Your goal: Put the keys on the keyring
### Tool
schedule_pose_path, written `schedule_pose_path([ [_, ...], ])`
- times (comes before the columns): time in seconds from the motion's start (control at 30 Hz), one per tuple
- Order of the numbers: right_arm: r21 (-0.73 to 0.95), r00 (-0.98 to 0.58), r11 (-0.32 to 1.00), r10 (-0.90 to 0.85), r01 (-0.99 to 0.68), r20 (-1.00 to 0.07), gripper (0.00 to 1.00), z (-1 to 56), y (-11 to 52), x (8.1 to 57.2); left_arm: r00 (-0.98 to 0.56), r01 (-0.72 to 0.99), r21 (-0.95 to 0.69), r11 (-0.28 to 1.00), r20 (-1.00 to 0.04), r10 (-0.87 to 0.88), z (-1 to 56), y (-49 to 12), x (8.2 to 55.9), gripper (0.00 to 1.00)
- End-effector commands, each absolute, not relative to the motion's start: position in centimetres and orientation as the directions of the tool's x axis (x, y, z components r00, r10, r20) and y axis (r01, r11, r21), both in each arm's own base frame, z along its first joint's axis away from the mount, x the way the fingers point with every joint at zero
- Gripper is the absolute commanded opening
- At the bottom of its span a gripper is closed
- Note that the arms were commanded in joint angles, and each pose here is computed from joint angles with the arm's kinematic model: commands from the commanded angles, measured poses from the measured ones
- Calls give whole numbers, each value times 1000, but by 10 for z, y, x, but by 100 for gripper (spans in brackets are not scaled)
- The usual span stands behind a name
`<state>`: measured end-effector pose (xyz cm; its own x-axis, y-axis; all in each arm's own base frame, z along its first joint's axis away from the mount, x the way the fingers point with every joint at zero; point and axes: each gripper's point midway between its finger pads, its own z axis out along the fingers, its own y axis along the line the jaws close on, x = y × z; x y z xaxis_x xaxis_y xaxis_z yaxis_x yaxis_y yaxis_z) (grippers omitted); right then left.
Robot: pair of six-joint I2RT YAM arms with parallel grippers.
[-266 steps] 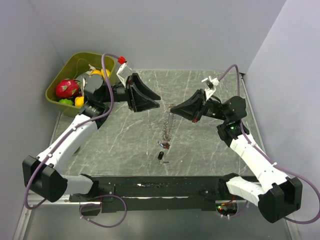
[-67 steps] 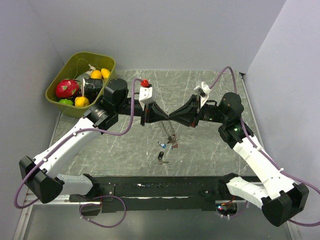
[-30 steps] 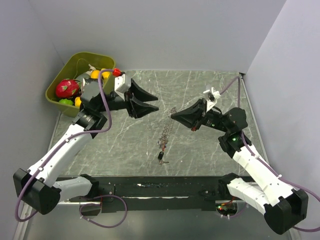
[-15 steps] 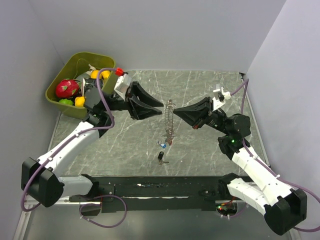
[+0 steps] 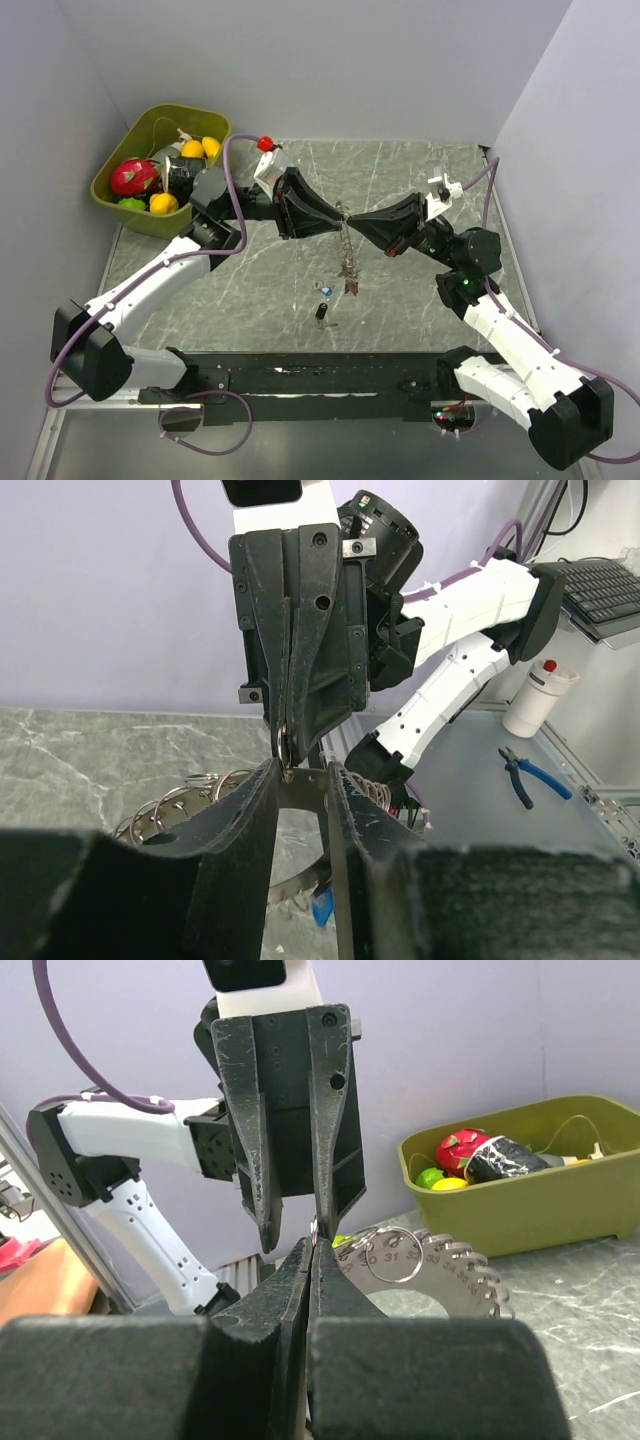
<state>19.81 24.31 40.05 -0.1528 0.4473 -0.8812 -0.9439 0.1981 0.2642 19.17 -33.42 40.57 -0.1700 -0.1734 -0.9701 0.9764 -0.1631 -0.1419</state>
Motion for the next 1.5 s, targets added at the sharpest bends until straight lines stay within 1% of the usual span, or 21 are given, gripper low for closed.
schedule_pose_path([
  [0.0,189,-73,190,493,-963,-867,0,421,238,187,-121,982,-89,-168,-973,-196,421,-338,191,30],
  [0.07,188,-72,189,495,-964,-866,0,422,238,187,-122,981,-89,-172,-974,-191,419,-340,192,26],
  [0.23,190,-65,201,503,-961,-862,0,422,236,187,-117,982,-86,-168,-976,-182,418,-342,192,21],
  [0.33,186,-64,197,501,-963,-863,0,422,236,186,-112,982,-80,-171,-977,-183,418,-342,190,16],
  [0.43,191,-71,192,502,-963,-862,0,421,236,186,-114,980,-82,-182,-978,-172,417,-344,190,1],
  [0.57,194,-72,196,502,-961,-862,0,421,236,187,-100,981,-68,-183,-980,-170,417,-344,187,1],
  [0.7,209,-69,223,509,-952,-858,0,420,233,190,-66,990,-44,-133,-984,-168,415,-342,192,1],
  [0.8,223,-79,239,494,-945,-866,15,414,233,192,-43,995,-29,-91,-986,-159,413,-339,194,1],
  [0.83,232,-86,251,484,-940,-871,30,410,233,195,-36,997,-23,-79,-987,-158,412,-339,195,1],
  [0.9,242,-94,262,475,-934,-875,45,405,232,195,-24,997,-14,-70,-988,-150,409,-337,195,1],
  [0.93,242,-91,273,468,-931,-879,58,403,232,197,-24,998,-14,-67,-989,-145,407,-337,195,1],
  [0.97,251,-99,281,460,-926,-882,62,400,231,197,-20,998,-11,-62,-989,-144,407,-336,195,1],
  [1.0,253,-100,289,456,-923,-884,70,399,231,198,-20,998,-13,-56,-991,-134,404,-336,196,1],
  [1.07,255,-96,308,448,-916,-889,77,396,229,198,-8,999,-3,-43,-992,-128,403,-335,199,1],
  [1.1,257,-97,314,445,-914,-890,92,395,228,198,-12,999,-7,-38,-992,-123,401,-335,199,1],
  [1.13,251,-89,328,437,-911,-895,98,394,227,199,-15,999,-12,-33,-993,-117,399,-334,200,1],
  [1.17,246,-83,335,434,-910,-897,100,395,226,198,-18,1000,-16,-21,-994,-110,395,-332,203,1],
  [1.27,248,-90,361,402,-899,-911,100,387,224,199,-36,999,-38,11,-994,-105,387,-322,213,1],
  [1.3,267,-115,369,385,-890,-916,100,380,225,201,-45,999,-47,18,-994,-103,384,-319,216,1],
  [1.4,272,-131,386,352,-882,-927,100,370,224,201,-64,995,-71,68,-993,-95,373,-303,228,1],
  [1.47,294,-170,404,315,-866,-934,100,354,224,204,-70,989,-80,125,-994,-78,363,-288,238,1],
])
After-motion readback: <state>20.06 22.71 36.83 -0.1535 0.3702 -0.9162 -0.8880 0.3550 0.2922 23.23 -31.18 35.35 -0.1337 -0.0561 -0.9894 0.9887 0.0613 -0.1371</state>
